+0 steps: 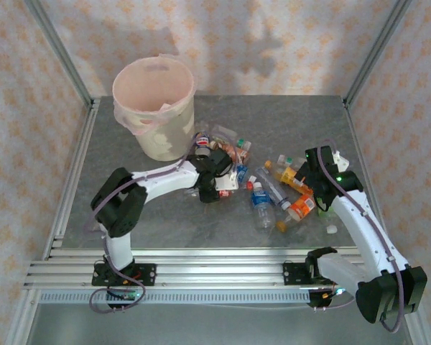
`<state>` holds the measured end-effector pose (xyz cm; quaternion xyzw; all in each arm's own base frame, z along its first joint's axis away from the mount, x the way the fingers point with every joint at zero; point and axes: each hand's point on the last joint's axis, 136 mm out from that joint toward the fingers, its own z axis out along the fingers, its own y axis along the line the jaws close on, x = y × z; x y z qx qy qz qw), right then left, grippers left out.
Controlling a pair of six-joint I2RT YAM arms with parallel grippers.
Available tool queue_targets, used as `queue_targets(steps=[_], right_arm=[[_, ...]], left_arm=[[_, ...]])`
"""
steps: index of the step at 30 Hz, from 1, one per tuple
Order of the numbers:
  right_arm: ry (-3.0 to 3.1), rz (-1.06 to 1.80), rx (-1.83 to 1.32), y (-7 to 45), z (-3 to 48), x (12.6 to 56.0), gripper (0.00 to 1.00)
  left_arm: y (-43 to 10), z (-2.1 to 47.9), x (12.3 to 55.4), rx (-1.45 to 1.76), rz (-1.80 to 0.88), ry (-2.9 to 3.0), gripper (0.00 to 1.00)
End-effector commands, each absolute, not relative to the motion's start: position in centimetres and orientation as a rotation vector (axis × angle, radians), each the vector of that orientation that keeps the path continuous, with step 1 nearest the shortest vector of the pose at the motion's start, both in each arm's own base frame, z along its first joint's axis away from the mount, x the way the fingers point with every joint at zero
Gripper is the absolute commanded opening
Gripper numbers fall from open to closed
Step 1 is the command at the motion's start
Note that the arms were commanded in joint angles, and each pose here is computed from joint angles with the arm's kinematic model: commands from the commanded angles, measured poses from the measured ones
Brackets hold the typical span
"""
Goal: Put the plastic bottles in the bin
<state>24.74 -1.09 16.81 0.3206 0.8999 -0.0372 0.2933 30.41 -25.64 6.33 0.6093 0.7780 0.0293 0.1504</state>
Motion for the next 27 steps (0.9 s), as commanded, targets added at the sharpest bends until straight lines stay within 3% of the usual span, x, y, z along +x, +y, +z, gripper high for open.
queue_targets(steps=[1, 17, 27], right_arm=[[2.384, -0.138, 0.854, -1.6, 16.9, 24.5, 0.99], [2.378, -0.083, 0.854, -0.9, 17.0, 25.0, 0.99], [2.359, -0.062, 0.860, -1.0, 17.3, 24.5, 0.99]], left_arm=[[-25.7, 11.2, 29.5, 1.693, 0.083, 2.169, 0.48], [-26.0, 33.6, 30.3, 1.125, -0.072, 1.757, 0.48], [-20.2, 45.1, 35.2, 0.664, -0.011, 1.684, 0.48]])
